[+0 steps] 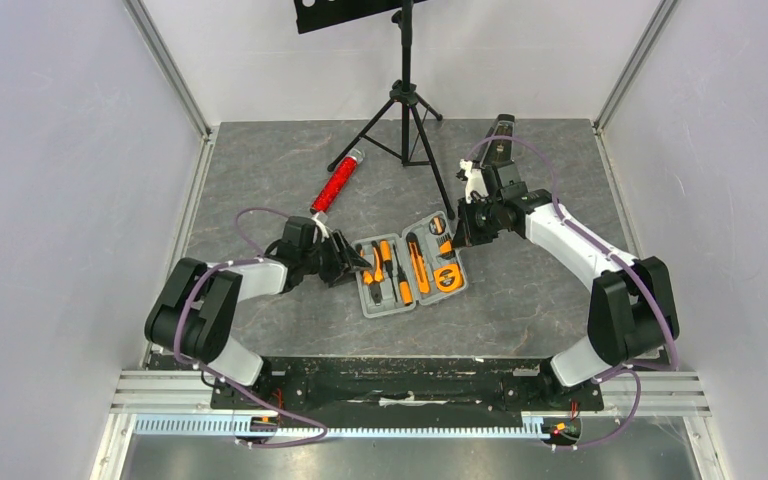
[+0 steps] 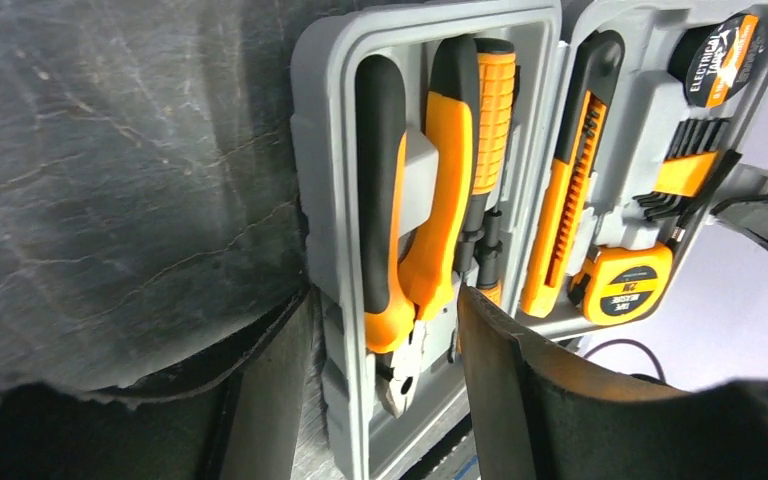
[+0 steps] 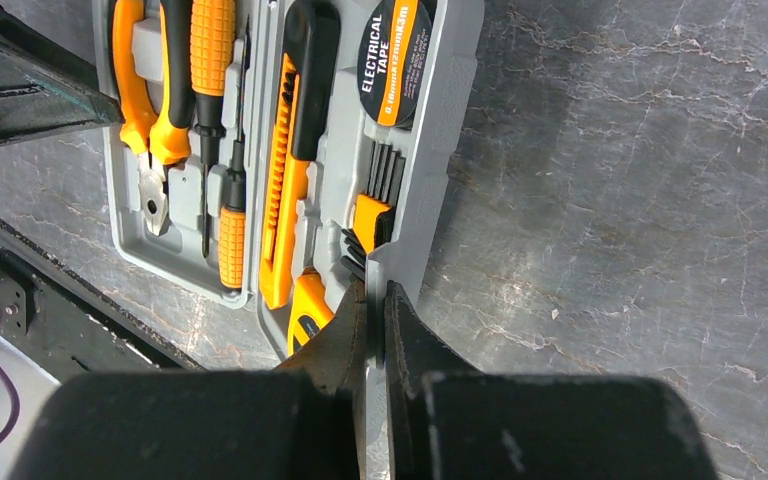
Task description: Pack the tool kit
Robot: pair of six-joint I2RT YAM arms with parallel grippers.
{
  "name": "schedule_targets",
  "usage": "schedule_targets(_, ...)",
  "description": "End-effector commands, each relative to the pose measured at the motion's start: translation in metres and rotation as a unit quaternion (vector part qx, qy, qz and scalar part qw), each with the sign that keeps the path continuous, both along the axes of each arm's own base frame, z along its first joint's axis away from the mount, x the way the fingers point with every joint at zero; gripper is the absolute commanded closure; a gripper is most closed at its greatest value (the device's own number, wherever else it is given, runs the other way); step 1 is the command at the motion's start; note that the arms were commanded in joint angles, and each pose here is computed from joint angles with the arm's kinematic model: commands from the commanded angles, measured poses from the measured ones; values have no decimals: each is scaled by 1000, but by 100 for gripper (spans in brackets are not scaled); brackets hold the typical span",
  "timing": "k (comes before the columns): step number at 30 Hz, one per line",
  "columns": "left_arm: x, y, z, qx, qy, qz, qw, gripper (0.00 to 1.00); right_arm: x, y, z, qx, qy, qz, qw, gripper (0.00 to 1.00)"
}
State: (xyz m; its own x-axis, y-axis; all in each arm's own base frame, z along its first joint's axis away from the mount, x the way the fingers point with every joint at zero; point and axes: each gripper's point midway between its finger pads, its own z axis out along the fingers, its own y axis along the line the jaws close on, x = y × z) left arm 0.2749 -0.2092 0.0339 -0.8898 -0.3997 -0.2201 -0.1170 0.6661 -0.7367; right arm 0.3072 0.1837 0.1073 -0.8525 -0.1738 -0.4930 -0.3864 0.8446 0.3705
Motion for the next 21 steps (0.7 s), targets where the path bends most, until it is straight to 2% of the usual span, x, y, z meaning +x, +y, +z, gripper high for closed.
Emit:
schedule_targets(1,14,-21,27,-69,-22,-5,997,39,6,7,9,12,-21,20,1000,100)
schedule_targets(7,16,-41,83,-151,-67,-20,986,40,-2,6,-8,8,-6,20,1000,100)
schedule_targets(14,11,-61,143,-193,-126,-46,972,43,-15,7,-36,12,14,18,1000,100)
schedule_targets(21,7,-91,142,-183,-126,-83,972,43,-30,23,-61,35,32,22,999,100)
